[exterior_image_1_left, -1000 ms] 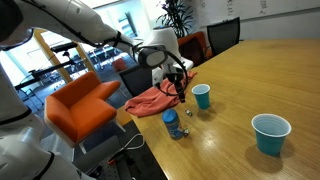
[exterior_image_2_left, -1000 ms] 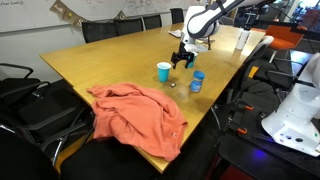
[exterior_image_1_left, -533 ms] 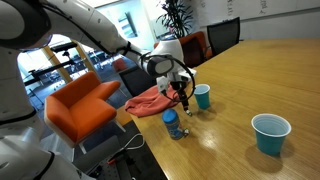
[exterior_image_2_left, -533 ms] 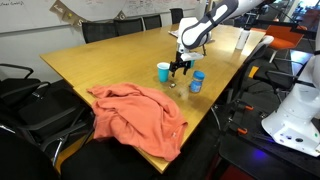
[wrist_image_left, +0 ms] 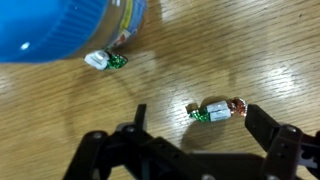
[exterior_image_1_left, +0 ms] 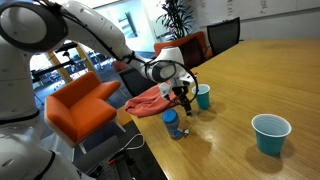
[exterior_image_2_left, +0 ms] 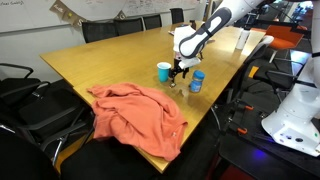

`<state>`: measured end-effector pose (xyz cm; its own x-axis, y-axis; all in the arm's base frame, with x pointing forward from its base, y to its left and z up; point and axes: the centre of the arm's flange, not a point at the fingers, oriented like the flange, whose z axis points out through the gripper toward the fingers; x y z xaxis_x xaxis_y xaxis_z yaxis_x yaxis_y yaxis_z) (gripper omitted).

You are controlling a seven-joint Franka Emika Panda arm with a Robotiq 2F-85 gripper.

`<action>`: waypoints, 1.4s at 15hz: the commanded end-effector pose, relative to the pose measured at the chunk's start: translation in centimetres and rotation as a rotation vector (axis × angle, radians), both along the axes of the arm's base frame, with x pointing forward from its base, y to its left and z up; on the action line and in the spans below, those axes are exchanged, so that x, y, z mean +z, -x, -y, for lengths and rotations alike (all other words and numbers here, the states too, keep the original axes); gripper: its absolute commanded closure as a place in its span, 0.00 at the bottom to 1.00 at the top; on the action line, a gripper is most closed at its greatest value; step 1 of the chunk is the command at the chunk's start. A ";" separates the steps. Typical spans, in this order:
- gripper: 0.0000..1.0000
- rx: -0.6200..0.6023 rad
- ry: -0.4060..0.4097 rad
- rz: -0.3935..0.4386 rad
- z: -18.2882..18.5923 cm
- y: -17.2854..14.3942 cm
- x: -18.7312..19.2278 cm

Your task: Put two sweets in the left blue cup

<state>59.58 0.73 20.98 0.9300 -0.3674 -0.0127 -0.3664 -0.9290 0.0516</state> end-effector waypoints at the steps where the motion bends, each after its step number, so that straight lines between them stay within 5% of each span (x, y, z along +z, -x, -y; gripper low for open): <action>1: 0.00 -0.004 0.045 0.021 0.2 -1.2 -0.6; 13: 0.00 0.043 0.048 -0.005 -2.5 -2.7 -2.7; 14: 0.25 0.048 0.051 -0.007 -2.8 -2.7 -2.8; 16: 0.32 0.055 0.057 -0.007 -3.0 -2.9 -3.0; 21: 0.73 0.056 0.060 -0.006 -3.0 -3.0 -3.3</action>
<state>62.10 3.70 17.73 0.9505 -0.3107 -0.0076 -0.3089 -0.9471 0.0868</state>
